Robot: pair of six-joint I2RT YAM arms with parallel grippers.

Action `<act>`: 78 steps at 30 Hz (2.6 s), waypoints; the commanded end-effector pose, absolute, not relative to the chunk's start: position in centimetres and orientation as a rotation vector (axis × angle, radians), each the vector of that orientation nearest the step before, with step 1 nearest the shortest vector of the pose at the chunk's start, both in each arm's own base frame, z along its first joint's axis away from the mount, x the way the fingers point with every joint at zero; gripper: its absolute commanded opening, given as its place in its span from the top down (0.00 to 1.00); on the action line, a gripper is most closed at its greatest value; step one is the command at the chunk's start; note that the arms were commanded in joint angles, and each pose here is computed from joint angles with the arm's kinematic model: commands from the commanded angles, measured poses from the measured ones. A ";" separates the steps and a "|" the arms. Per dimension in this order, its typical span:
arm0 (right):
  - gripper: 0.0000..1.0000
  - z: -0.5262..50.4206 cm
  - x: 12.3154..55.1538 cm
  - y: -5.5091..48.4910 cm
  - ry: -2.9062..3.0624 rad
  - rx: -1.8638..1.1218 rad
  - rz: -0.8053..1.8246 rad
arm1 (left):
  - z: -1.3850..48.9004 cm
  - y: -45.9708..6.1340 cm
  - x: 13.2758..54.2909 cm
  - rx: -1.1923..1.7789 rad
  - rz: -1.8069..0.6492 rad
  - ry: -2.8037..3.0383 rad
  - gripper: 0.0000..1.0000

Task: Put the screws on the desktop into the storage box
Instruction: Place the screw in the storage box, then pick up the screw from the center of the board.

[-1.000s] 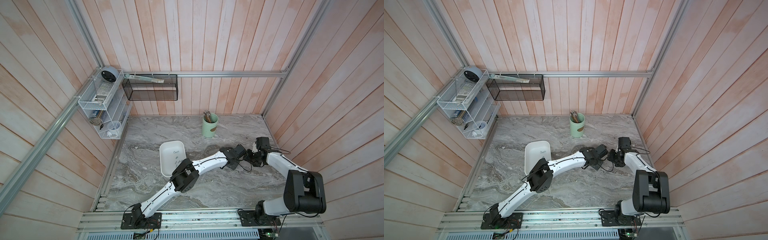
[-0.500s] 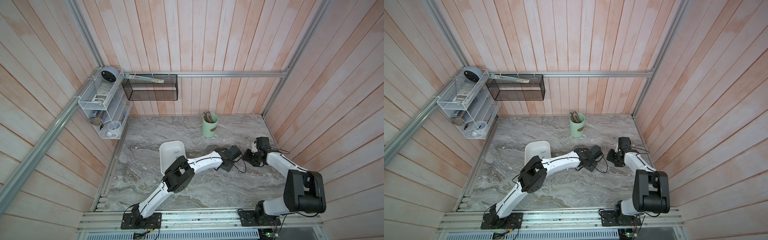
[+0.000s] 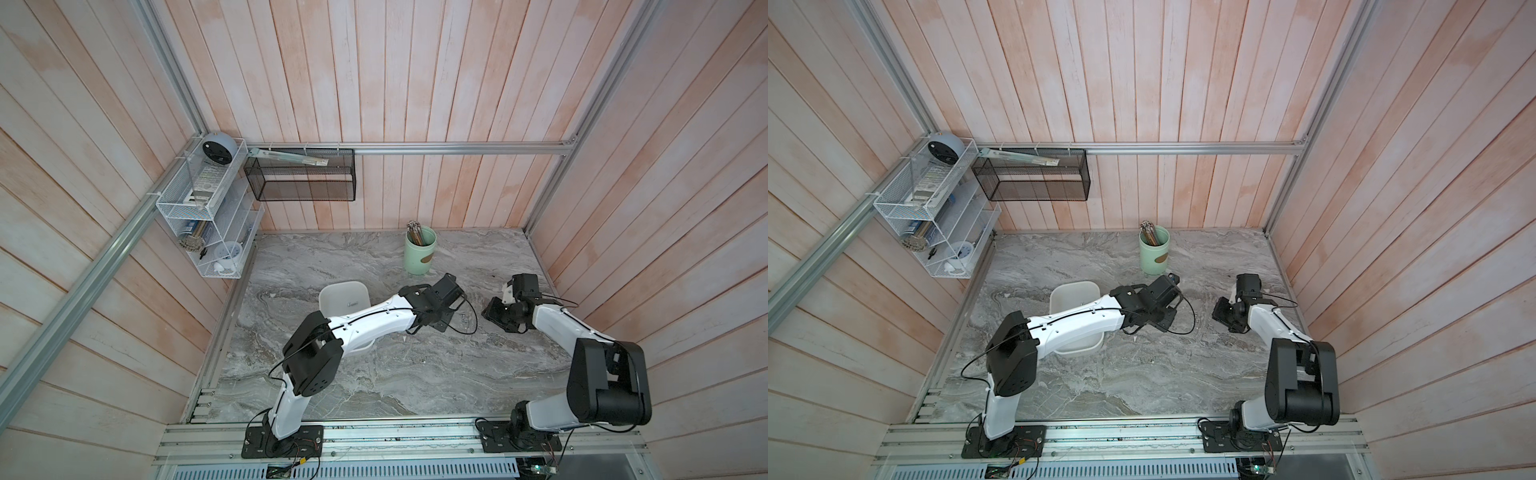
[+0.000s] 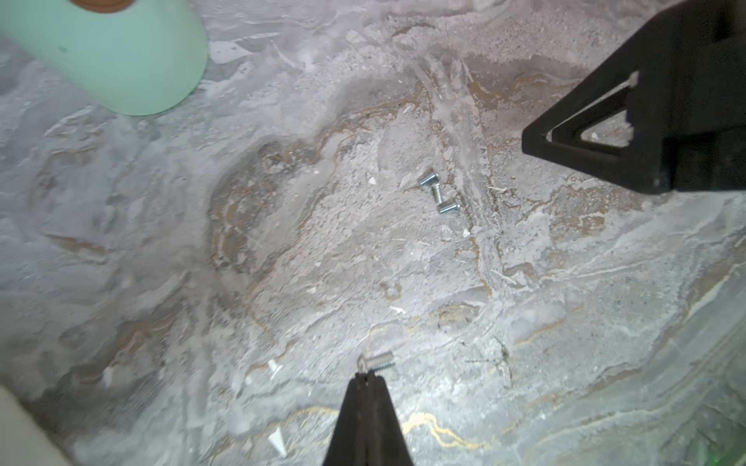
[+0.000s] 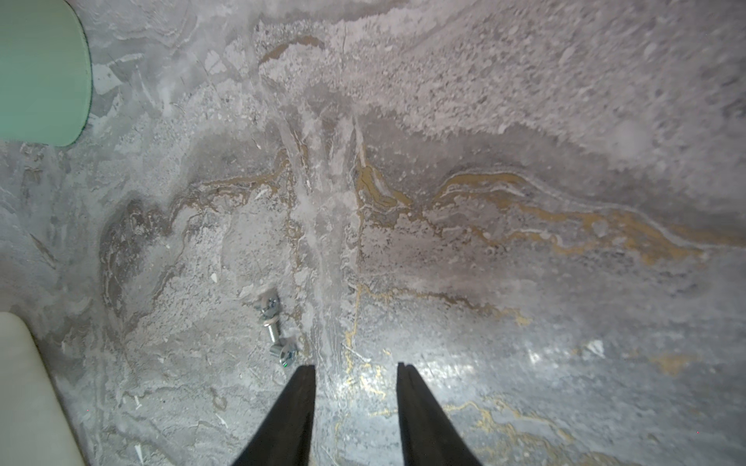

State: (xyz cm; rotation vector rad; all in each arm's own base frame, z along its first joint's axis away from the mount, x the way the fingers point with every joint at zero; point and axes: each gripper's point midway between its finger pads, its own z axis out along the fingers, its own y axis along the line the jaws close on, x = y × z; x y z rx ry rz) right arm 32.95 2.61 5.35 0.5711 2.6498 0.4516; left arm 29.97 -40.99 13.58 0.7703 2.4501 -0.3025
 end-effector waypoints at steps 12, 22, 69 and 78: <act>0.60 4.3 33.0 4.5 2.702 0.503 0.468 | 16.2 -21.2 29.5 0.316 -0.090 2.464 1.00; 0.60 6.2 33.2 7.6 2.687 0.296 0.400 | 11.1 -13.9 30.0 0.004 0.024 2.583 1.00; 0.65 0.7 32.6 8.9 2.983 0.059 0.026 | 18.6 -11.5 26.1 0.031 -0.080 2.557 0.28; 0.75 0.4 32.1 9.1 3.014 0.049 0.022 | 18.5 -11.4 26.1 0.029 -0.074 2.560 0.28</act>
